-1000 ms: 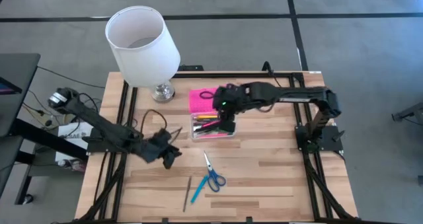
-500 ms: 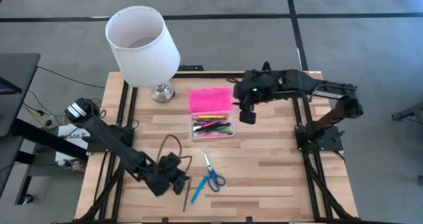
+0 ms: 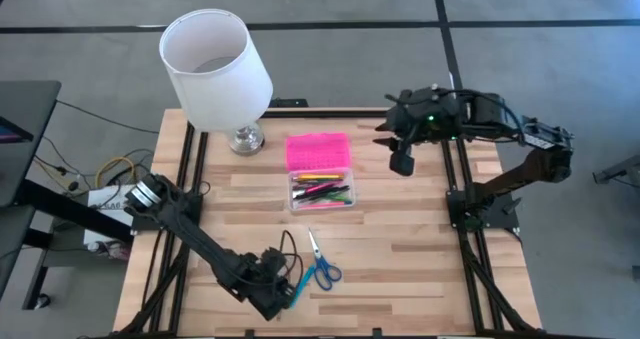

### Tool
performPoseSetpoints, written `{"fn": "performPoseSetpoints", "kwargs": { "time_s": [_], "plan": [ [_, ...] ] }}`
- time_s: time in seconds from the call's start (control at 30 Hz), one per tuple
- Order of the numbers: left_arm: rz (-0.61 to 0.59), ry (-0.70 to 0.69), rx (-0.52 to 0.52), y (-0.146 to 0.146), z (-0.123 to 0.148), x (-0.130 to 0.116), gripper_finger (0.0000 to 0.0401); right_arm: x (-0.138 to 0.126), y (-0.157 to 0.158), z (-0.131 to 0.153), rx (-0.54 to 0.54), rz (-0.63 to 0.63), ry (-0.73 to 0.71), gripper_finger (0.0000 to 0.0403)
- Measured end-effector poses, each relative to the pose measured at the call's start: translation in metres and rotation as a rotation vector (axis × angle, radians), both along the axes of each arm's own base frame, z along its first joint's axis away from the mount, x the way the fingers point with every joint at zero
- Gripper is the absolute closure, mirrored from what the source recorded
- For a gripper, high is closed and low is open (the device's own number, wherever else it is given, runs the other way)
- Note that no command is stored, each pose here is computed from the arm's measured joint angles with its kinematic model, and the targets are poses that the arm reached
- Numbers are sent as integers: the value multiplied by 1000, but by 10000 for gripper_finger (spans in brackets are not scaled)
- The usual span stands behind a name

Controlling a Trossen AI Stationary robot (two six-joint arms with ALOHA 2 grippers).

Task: Pick & place school supplies into a supply box
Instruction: Put the transparent black pen into the supply box

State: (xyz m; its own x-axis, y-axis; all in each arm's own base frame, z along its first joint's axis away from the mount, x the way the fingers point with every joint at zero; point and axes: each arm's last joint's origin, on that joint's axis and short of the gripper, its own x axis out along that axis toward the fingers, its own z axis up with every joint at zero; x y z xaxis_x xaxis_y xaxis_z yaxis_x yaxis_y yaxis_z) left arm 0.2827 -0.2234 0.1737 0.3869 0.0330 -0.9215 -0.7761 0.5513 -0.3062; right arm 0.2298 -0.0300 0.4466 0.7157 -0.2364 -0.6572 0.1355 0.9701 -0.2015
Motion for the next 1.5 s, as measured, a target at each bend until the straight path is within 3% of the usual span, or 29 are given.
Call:
{"fn": "performPoseSetpoints", "kwargs": {
  "time_s": [0.33,0.7,1.1,1.5],
  "plan": [
    [53,63,-73,-4,-9,9,273,-6,-3,-2,4,-17,37,280],
    [77,92,-63,-2,-10,6,273,-4,-3,-4,7,-15,53,280],
    [37,90,-34,-3,-15,7,273,-4,-3,-4,3,-14,54,280],
    [3,74,-87,-10,-32,18,273,-4,-3,-3,-7,-5,49,281]
  ]
}}
